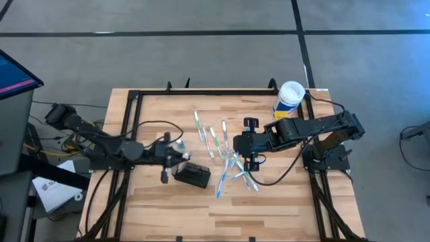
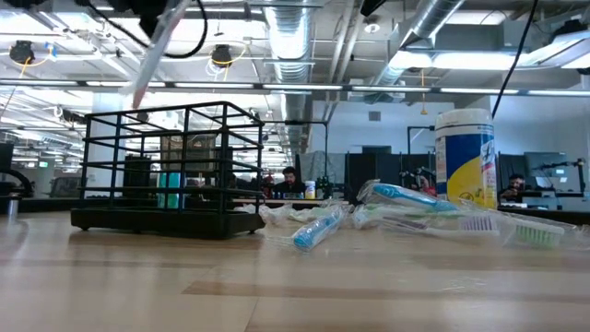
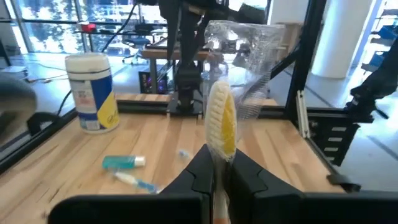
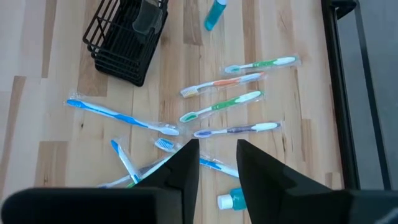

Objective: Pick & Place toothbrushing station
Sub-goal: Put the right orange toothbrush into the wire organizer

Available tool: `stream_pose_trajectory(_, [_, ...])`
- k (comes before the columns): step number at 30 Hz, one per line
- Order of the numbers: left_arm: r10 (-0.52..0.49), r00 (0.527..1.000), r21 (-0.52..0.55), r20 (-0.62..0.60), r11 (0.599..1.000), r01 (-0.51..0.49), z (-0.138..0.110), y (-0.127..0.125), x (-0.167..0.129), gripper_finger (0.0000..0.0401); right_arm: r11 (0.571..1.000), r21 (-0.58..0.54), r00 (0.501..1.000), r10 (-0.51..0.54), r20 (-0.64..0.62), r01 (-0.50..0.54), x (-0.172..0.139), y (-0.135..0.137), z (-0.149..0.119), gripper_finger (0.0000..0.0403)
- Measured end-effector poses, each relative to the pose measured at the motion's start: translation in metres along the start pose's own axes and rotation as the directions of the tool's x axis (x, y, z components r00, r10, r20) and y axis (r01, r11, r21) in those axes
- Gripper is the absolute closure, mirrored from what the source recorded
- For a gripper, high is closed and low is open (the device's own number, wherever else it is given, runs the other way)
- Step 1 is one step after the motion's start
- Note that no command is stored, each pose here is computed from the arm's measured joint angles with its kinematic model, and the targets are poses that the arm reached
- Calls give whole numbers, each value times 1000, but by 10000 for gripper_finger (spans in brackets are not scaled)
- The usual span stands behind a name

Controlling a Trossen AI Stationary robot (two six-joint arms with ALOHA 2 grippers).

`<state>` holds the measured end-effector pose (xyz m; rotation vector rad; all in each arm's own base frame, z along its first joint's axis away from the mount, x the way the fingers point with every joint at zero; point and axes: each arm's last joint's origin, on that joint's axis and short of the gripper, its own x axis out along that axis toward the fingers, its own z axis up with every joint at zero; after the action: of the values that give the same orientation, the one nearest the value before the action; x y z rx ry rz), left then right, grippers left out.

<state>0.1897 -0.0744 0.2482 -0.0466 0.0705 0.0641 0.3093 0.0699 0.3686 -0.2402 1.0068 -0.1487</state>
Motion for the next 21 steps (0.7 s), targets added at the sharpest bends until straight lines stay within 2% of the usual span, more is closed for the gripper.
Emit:
stream_pose_trajectory(4, [22,1000,7,7,1000,-22,-14,-4,-9,395,1000,1,1000,0,0,0,0,0,0,305])
stream_pose_trajectory(9, [33,999,56,37,998,-35,-18,-7,-12,395,1000,3,1000,0,0,0,0,0,0,305])
stream_pose_trajectory(21, [35,999,77,16,996,-37,-23,-9,-8,395,1000,3,1000,0,0,0,0,0,0,305])
